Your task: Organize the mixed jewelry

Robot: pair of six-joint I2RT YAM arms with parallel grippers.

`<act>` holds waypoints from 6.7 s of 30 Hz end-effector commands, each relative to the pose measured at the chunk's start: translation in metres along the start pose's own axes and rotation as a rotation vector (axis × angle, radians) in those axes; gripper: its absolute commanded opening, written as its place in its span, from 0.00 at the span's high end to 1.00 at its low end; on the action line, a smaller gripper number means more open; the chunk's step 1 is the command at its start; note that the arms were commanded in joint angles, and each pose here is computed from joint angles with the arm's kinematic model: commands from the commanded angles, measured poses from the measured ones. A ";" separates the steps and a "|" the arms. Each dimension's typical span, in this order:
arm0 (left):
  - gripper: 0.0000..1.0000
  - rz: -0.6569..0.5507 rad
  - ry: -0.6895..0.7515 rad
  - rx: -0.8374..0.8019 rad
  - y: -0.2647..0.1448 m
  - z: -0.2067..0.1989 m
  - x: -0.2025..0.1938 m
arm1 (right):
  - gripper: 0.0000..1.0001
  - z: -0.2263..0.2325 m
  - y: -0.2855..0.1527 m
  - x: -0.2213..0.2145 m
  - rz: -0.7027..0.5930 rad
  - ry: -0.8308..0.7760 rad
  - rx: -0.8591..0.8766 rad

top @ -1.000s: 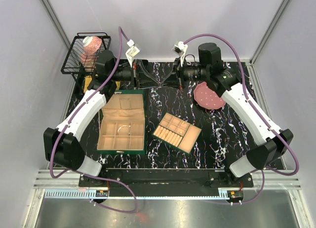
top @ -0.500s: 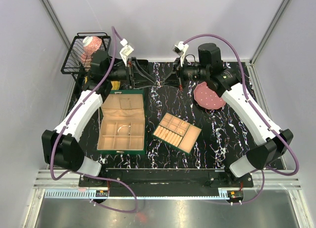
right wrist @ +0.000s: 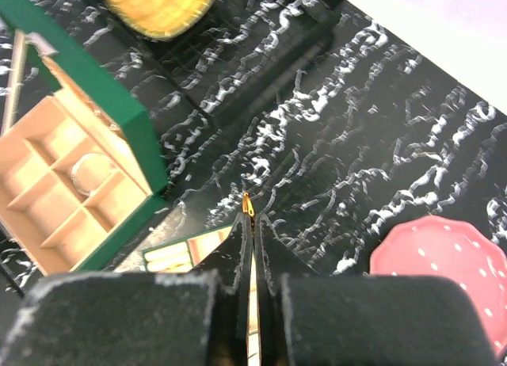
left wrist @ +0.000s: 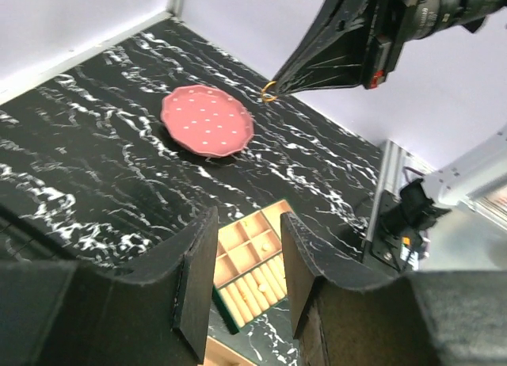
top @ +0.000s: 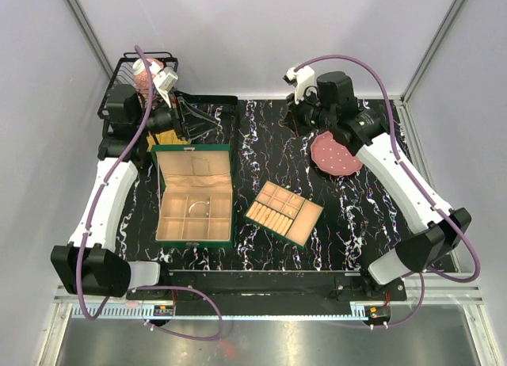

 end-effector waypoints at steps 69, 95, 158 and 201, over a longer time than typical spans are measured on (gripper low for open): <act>0.62 0.065 0.131 0.293 -0.048 0.011 -0.020 | 1.00 0.001 0.040 -0.095 0.354 -0.542 -0.147; 0.64 0.094 0.087 0.371 -0.064 0.032 -0.026 | 1.00 0.127 0.043 -0.212 0.424 -1.293 0.289; 0.67 0.077 -0.011 0.379 -0.074 0.058 -0.036 | 1.00 0.145 0.052 -0.267 0.521 -1.604 0.463; 0.67 0.031 -0.026 0.359 -0.088 0.050 -0.025 | 0.67 0.147 0.048 -0.220 0.474 -1.562 0.369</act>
Point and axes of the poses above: each gripper's point midway between its finger pads, its own y axis out along the fingers, its own z axis along the line the jaws close on, x = y × z, the point moved 5 cm from there along -y, back along the fingers, and after that the axes turned 6 degrees about -y, right-handed, at the moved point
